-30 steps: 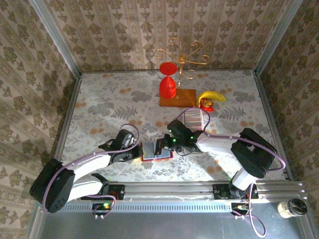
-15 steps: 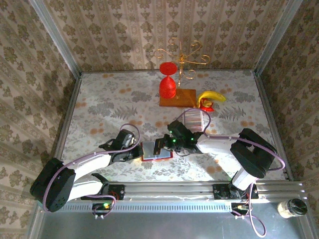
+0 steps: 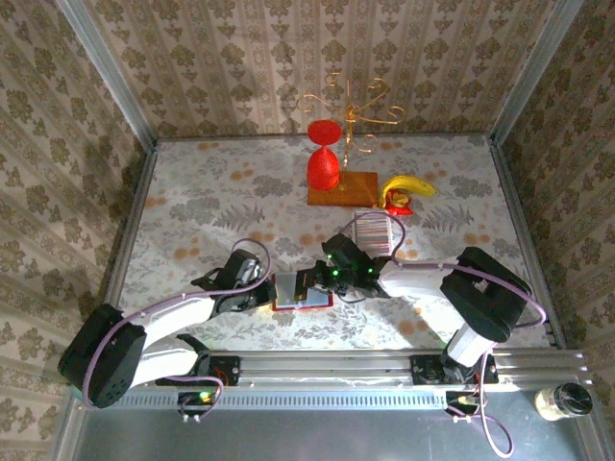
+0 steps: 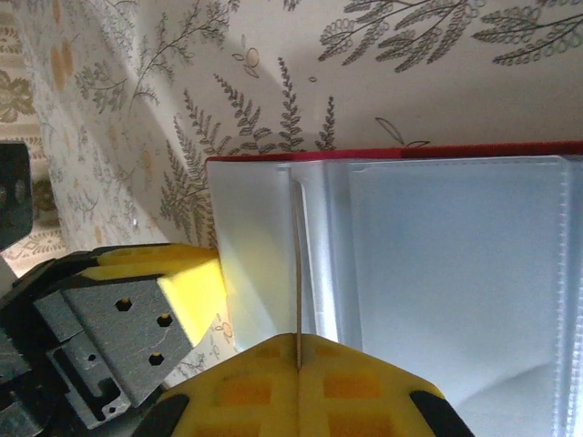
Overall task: Put the credit cards into the card holder
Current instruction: Insert the credit card into the card slot.
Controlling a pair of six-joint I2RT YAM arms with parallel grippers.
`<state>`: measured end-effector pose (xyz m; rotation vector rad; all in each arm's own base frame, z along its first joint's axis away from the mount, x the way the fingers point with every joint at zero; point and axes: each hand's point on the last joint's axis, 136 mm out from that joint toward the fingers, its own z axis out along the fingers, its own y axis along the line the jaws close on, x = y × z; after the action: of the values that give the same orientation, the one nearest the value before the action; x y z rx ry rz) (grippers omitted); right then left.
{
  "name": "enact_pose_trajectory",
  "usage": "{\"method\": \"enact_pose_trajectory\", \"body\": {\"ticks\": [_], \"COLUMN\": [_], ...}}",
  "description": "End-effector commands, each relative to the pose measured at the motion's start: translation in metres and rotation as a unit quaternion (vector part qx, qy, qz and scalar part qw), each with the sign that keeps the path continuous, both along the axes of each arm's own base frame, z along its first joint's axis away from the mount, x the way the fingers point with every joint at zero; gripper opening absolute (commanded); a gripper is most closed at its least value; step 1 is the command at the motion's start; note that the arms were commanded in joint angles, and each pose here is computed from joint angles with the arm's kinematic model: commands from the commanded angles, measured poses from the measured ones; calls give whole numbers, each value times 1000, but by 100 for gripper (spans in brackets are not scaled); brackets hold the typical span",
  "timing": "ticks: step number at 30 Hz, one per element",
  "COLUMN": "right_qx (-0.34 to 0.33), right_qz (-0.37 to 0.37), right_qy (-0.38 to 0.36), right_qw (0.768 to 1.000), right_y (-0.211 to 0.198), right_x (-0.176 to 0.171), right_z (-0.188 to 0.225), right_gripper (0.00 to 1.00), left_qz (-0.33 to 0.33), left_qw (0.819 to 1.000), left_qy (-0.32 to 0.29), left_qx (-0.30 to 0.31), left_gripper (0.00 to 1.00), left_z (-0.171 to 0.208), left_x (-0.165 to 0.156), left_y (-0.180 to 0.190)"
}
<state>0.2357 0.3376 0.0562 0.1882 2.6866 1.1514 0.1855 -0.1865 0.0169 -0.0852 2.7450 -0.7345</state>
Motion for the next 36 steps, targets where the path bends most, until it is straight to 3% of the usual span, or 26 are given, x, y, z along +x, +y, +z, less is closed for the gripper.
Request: {"method": "enact_pose_trajectory", "body": {"ticks": [1, 18, 29, 36], "right_qx": [20, 0, 20, 19], "right_qz": [12, -2, 6, 3], "right_qy": [14, 41, 35, 40], "right_qw": [1000, 999, 999, 999], "right_y": [6, -5, 5, 6], "right_x": [-8, -16, -12, -11], "right_z": [-2, -19, -16, -23], "right_gripper": [0, 1, 0, 5], "left_qz": [-12, -16, -16, -15], "left_qw": [1000, 1000, 1000, 999], "left_qy": [24, 23, 25, 28], "left_qx": [7, 5, 3, 3], "left_gripper": [18, 17, 16, 15], "left_z": [-12, -10, -11, -13], "left_x": [-11, -11, -12, -14], "left_y": [-2, -4, -5, -4]}}
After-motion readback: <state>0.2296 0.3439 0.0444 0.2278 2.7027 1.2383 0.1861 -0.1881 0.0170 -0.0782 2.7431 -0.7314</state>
